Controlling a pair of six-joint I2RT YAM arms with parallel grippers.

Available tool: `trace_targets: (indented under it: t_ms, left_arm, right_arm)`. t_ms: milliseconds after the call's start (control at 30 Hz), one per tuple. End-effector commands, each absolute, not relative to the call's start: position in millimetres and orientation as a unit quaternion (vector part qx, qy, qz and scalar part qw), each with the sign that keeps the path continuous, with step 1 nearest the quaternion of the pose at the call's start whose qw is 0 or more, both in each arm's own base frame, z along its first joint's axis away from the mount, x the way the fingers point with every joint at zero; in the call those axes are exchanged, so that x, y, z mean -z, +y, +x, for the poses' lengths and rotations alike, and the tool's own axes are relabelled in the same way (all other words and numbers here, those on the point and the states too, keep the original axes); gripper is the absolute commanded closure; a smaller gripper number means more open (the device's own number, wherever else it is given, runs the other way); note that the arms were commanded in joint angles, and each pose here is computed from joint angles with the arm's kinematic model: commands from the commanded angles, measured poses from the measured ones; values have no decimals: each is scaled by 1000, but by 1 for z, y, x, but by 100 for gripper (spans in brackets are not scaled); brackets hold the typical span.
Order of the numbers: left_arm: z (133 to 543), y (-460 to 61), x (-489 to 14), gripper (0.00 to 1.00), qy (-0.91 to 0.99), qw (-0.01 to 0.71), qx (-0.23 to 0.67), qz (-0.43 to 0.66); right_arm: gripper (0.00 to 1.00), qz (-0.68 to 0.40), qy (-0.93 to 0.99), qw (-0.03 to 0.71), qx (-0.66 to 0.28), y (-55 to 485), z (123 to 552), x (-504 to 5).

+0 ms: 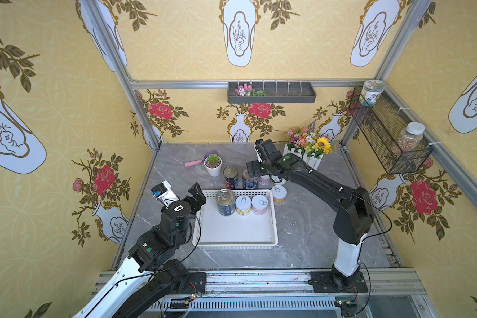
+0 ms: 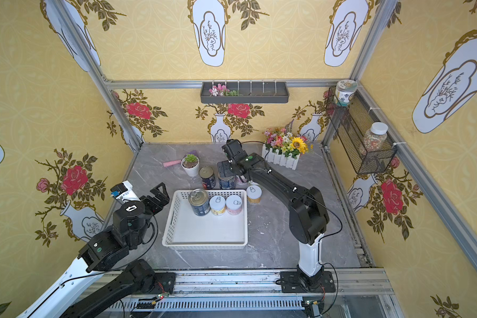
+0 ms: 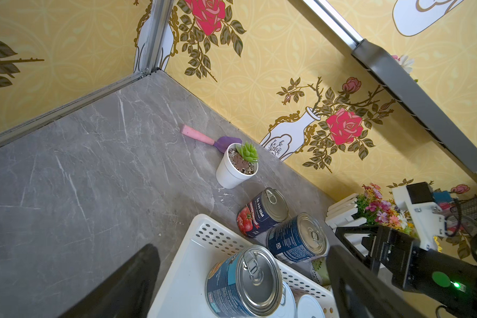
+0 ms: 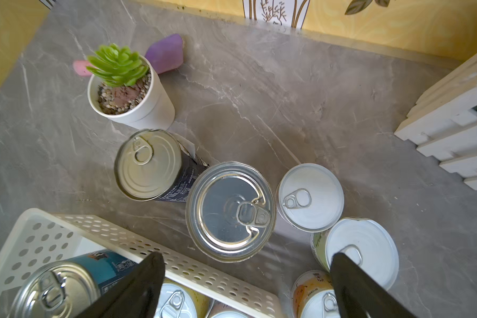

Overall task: Put the canned food in the basket
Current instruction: Pick up the canned food from the center of the board.

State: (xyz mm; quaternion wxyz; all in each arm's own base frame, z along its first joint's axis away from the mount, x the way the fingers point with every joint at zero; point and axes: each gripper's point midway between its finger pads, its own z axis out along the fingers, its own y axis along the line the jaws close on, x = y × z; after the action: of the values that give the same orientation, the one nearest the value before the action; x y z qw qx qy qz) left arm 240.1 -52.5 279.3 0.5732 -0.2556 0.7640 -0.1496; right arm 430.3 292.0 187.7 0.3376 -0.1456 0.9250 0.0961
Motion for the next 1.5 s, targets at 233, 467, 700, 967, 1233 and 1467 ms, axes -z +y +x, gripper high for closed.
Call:
trace_targets:
  t_ms: [233,467,700,967,1233,1467]
  left_arm:
    - [243,-55,-282,0,763,575,151,-254]
    - [244,-56,-281,0,764,574,150,-253]
    - [245,-57,-281,0,765,573,148,-252]
    - [244,-56,-280,0,765,573,147,-254]
    - [244,-55,-281,0,763,575,149,-255]
    - [243,-55,-281,0,763,575,148,-255]
  right_arm:
    - [3,-169,932,308,-90,310,444,-159]
    - [3,-176,937,284,-101,320,447,-141]
    - [2,-177,944,262,-98,322,446,-126]
    - [4,-181,945,256,-99,324,444,-123]
    - [6,-184,947,246,-93,323,444,-117]
    - [9,-185,949,241,-89,324,445,-113]
